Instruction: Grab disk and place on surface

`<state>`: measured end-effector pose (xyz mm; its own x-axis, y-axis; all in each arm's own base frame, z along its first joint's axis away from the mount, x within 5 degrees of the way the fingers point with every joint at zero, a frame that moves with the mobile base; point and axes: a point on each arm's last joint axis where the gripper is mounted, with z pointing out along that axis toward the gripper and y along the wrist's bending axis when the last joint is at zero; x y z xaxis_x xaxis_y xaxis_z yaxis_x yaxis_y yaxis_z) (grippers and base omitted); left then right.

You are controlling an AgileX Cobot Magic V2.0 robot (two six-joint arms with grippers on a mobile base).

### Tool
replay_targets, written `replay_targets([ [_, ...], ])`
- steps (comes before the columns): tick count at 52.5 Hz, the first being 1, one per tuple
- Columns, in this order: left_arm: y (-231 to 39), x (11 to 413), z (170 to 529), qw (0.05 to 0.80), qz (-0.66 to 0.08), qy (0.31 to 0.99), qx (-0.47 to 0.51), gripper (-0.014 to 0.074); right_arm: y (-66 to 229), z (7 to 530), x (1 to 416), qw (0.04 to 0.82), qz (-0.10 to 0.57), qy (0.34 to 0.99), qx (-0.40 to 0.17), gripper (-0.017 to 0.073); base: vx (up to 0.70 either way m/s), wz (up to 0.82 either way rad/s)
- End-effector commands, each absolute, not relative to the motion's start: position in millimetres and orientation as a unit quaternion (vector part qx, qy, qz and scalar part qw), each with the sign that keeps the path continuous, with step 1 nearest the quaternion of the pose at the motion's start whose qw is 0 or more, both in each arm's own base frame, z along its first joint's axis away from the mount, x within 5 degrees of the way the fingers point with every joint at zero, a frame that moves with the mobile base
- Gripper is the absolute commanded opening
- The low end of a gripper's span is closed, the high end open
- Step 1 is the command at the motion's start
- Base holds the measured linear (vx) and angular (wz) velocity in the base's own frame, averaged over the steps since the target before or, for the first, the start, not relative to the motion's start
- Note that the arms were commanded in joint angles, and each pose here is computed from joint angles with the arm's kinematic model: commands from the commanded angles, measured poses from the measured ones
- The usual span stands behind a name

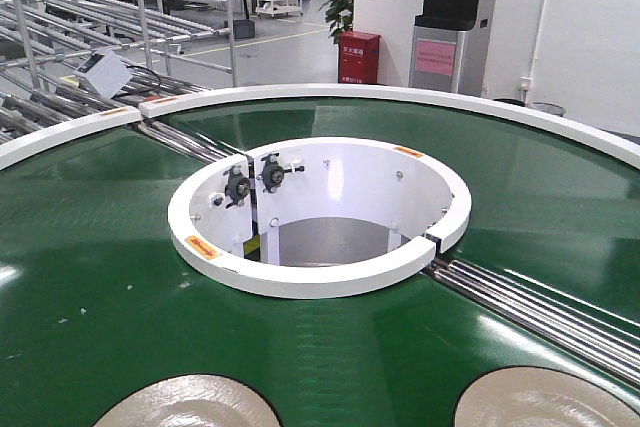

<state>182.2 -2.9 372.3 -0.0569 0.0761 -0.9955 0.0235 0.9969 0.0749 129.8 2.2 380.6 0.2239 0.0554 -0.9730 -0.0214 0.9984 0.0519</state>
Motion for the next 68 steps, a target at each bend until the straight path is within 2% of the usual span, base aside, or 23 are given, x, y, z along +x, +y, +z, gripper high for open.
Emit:
replay_targets([
  [1, -3, 190, 387, 0.722, 0.019, 0.691, 0.027, 0.0006, 0, 396, 135, 0.81, 0.016, 0.587, 0.018, -0.0003, 0.0, 0.0],
  [8, -3, 190, 388, 0.723, 0.018, 0.69, 0.026, 0.0043, 1, 393, 138, 0.802, 0.017, 0.596, 0.018, 0.0037, 0.0, 0.0],
  [13, -3, 190, 388, 0.724, 0.018, 0.689, 0.026, 0.0106, 1, 392, 138, 0.798, 0.017, 0.603, 0.016, 0.0114, 0.0, 0.0],
  [17, -3, 190, 388, 0.724, 0.018, 0.689, 0.026, 0.0184, 1, 391, 139, 0.795, 0.016, 0.606, 0.015, 0.0193, 0.0, 0.0],
  [30, -3, 190, 388, 0.724, 0.018, 0.689, 0.026, 0.0573, 1, 392, 138, 0.799, 0.016, 0.601, 0.017, 0.0652, 0.0, 0.0],
  [34, -3, 190, 388, 0.724, 0.018, 0.689, 0.026, 0.0651, 1, 393, 138, 0.8, 0.016, 0.6, 0.017, 0.0731, 0.0, 0.0],
  [38, -3, 190, 388, 0.724, 0.018, 0.689, 0.026, 0.0688, 1, 393, 138, 0.8, 0.016, 0.6, 0.017, 0.0728, 0.0, 0.0],
  [45, -3, 190, 386, 0.716, -0.014, 0.698, -0.003, 0.0681, 1, 393, 138, 0.8, 0.016, 0.6, 0.017, 0.0707, 0.0, 0.0],
  [51, -5, 190, 384, 0.683, -0.049, 0.728, -0.028, 0.0634, 1, 393, 138, 0.8, 0.016, 0.6, 0.017, 0.0666, 0.0, 0.0],
  [62, -13, 223, 369, 0.558, -0.052, 0.828, 0.017, 0.0459, 1, 393, 138, 0.8, 0.016, 0.6, 0.017, 0.0572, 0.0, 0.0],
  [68, -25, 253, 343, 0.463, -0.108, 0.878, 0.05, 0.0372, 1, 393, 138, 0.8, 0.016, 0.6, 0.017, 0.0543, 0.0, 0.0],
])
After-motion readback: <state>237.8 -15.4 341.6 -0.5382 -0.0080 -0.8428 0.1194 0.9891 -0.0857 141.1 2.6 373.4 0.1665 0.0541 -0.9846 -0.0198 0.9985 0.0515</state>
